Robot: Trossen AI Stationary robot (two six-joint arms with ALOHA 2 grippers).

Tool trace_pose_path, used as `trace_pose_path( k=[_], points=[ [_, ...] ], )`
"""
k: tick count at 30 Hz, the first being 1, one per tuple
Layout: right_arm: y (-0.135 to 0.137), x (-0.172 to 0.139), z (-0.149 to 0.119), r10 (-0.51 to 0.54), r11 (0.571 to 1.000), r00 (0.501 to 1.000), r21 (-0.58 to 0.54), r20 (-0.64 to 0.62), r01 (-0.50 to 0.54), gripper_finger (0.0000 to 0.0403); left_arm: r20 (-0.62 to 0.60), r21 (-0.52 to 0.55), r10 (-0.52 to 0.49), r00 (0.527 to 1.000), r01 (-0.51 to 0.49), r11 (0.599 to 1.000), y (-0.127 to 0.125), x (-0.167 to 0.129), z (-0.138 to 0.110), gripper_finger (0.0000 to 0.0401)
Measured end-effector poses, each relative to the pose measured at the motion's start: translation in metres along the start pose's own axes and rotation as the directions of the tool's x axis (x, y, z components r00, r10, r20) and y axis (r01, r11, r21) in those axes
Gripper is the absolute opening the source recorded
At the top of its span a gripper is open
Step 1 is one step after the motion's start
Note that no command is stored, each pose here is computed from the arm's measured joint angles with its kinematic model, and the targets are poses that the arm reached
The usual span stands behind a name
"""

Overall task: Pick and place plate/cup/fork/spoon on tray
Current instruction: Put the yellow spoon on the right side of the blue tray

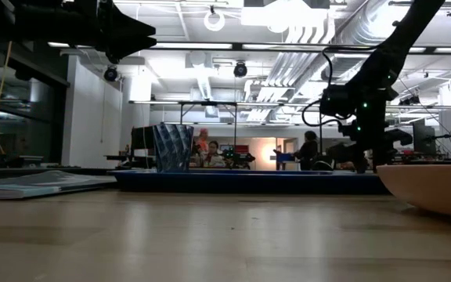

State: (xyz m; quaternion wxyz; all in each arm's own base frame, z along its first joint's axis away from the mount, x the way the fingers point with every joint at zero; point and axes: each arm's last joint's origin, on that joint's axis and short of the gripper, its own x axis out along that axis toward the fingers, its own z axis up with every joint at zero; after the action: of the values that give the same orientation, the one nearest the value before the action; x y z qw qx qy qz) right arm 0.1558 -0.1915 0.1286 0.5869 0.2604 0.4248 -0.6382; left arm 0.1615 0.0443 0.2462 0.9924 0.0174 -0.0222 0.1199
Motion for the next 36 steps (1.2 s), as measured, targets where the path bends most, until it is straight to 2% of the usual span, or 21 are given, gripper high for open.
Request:
trace_pose_path(
  k=[5, 16, 20, 28, 36],
  points=[
    [-0.0002, -0.0001, -0.0007, 0.006, 1.000, 1.000, -0.018, -0.011, -0.006, 0.0204, 0.000, 0.000, 0.000, 1.000, 0.000, 1.000, 0.0000, 0.0000, 0.0000, 0.0186],
    [0.0020, -0.0005, -0.0006, 0.061, 0.998, 0.998, -0.004, -0.034, -0.061, 0.0199, -0.004, -0.001, 0.000, 1.000, 0.000, 1.000, 0.0000, 0.0007, -0.0007, 0.0186],
    [0.0035, -0.0038, 0.0034, 0.134, 0.991, 0.986, -0.003, -0.098, -0.135, 0.0199, -0.011, -0.001, 0.000, 1.000, 0.000, 1.000, 0.0000, 0.0016, -0.0018, 0.0186],
    [0.0037, -0.0007, 0.0044, 0.118, 0.993, 0.989, 0.035, -0.092, -0.115, 0.0199, -0.021, 0.000, -0.001, 1.000, 0.001, 1.000, 0.0000, 0.0029, -0.0033, 0.0186],
    [0.0061, -0.0021, 0.0025, 0.186, 0.983, 0.973, 0.015, -0.140, -0.185, 0.0197, -0.021, 0.000, -0.001, 1.000, 0.001, 1.000, 0.0000, 0.0029, -0.0033, 0.0186]
  ],
)
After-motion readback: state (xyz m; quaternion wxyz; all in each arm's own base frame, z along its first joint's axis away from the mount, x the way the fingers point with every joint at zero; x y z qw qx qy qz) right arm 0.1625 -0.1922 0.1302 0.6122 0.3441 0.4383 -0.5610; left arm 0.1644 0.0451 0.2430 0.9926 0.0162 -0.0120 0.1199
